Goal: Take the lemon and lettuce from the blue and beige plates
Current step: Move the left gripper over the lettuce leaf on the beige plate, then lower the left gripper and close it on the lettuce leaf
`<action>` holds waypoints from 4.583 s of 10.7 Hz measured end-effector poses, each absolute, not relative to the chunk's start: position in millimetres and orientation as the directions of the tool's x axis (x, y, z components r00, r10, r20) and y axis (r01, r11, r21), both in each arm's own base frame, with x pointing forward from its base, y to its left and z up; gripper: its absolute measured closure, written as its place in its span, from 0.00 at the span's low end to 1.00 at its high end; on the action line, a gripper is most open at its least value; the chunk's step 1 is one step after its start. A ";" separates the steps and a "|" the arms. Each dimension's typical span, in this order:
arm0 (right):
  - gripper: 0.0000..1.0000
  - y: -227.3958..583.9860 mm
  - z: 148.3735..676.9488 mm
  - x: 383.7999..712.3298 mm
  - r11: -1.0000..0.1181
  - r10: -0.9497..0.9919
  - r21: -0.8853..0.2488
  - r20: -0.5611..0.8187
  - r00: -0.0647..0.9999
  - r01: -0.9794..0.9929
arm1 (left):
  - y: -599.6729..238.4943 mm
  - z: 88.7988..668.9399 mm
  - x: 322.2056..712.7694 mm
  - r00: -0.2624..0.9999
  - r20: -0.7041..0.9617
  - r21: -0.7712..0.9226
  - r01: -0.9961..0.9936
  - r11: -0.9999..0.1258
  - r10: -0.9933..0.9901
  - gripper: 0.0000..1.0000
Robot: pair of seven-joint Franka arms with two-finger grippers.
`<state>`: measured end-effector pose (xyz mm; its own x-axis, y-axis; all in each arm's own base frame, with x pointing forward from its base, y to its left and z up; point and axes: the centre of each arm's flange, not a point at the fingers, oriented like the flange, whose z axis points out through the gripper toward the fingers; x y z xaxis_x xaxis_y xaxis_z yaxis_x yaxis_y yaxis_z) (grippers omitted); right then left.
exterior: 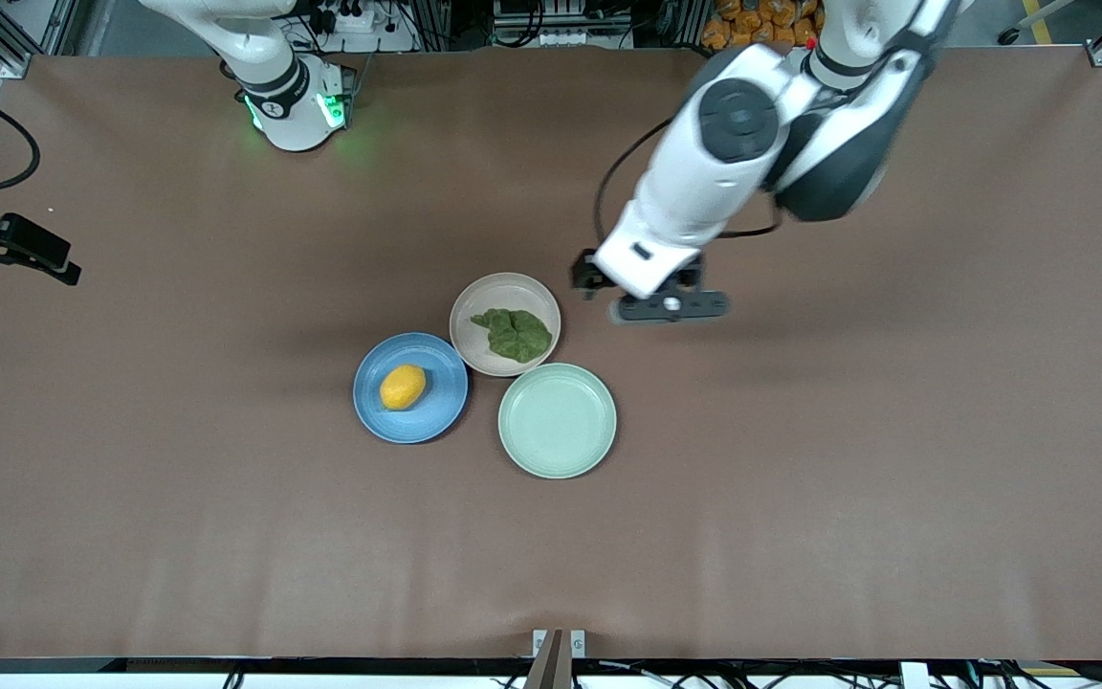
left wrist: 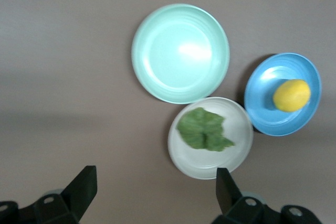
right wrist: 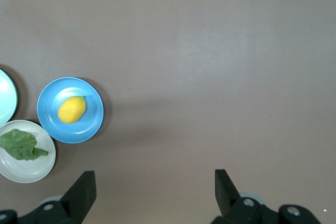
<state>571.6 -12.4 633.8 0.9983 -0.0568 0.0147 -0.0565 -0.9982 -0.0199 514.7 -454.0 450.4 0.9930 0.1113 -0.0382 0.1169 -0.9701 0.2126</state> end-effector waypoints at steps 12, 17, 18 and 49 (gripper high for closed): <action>0.00 -0.5 628.7 570.7 -0.999 -0.036 -0.019 -0.012 0.999 -0.036 | -564.0 302.1 470.8 0.941 0.219 0.186 -0.300 -0.936 -0.258 0.00; 0.00 -0.9 629.1 570.6 -0.999 -0.037 -0.019 -0.011 0.999 -0.037 | -584.4 267.7 448.8 0.859 0.281 0.112 -0.472 -0.875 -0.427 0.00; 0.00 -1.0 629.1 570.5 -0.999 -0.037 -0.019 -0.011 0.999 -0.037 | -588.1 260.7 442.9 0.845 0.283 0.093 -0.495 -0.864 -0.454 0.00; 0.00 1.1 627.5 567.7 -0.999 -0.033 -0.019 -0.022 0.999 -0.034 | -583.6 185.5 449.1 0.759 0.269 -0.014 -0.612 -0.791 -0.592 0.96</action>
